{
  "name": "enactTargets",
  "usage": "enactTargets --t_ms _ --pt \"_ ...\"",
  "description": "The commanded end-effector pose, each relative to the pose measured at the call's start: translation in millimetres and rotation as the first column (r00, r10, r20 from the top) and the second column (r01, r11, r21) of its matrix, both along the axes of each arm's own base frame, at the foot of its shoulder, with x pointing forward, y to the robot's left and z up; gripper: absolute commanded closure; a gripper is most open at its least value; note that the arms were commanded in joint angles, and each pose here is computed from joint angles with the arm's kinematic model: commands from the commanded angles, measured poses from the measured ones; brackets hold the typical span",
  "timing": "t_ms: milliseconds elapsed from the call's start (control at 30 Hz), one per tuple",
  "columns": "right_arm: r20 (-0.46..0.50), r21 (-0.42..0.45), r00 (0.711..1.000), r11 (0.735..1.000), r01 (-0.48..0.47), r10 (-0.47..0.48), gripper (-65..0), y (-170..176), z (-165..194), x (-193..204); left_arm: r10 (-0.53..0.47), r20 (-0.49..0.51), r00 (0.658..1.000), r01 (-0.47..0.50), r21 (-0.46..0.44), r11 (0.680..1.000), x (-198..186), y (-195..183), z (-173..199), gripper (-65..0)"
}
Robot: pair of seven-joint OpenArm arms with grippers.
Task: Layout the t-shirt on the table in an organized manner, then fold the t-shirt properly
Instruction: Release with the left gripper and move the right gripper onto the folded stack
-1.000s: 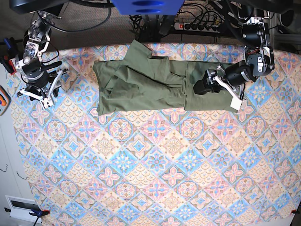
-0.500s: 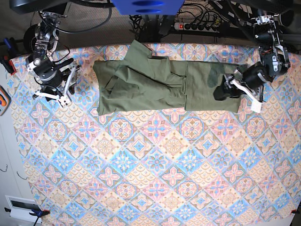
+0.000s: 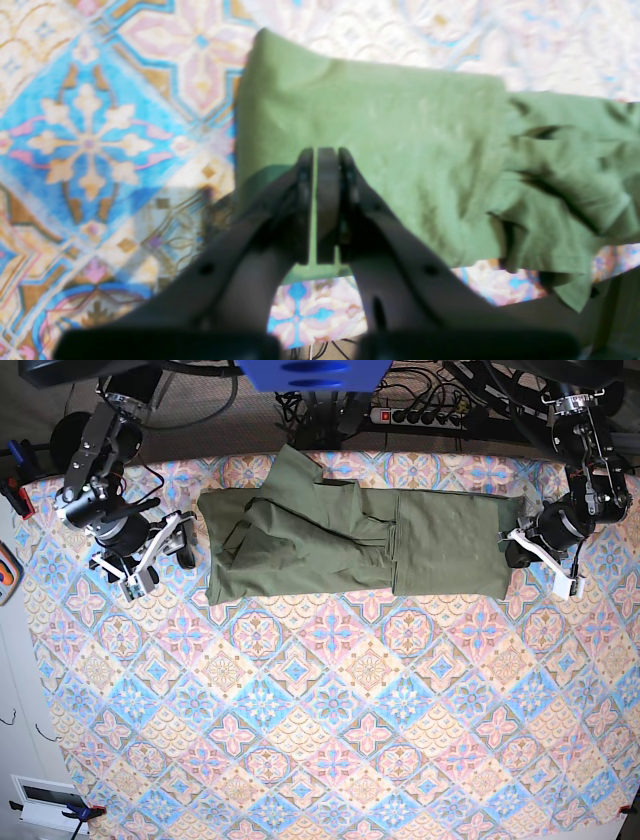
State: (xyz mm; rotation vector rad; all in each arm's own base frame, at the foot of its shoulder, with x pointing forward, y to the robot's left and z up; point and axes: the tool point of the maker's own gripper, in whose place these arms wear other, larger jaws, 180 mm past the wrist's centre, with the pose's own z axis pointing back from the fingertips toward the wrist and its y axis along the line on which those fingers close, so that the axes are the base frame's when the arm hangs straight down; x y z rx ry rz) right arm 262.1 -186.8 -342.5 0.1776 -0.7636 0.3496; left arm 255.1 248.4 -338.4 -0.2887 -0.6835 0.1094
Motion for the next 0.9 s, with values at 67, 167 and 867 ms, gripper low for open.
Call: enactTargets --t_ms 67,167,867 --pt "0.066 0.089 0.998 0.996 0.003 -0.009 -49.4 5 18 7 -0.005 0.041 0.999 0.004 0.011 1.000 7 3 11 -0.6" --pt "0.079 0.154 0.997 0.988 0.005 -0.017 -53.3 18 20 7 0.002 0.041 0.999 -0.002 -0.001 1.000 8 1 9 -0.7" --pt "-0.151 0.373 0.989 0.925 0.068 -0.011 -55.9 69 -54 -10 0.039 -0.020 0.999 -0.040 -0.040 0.998 0 5 -14 -0.7"
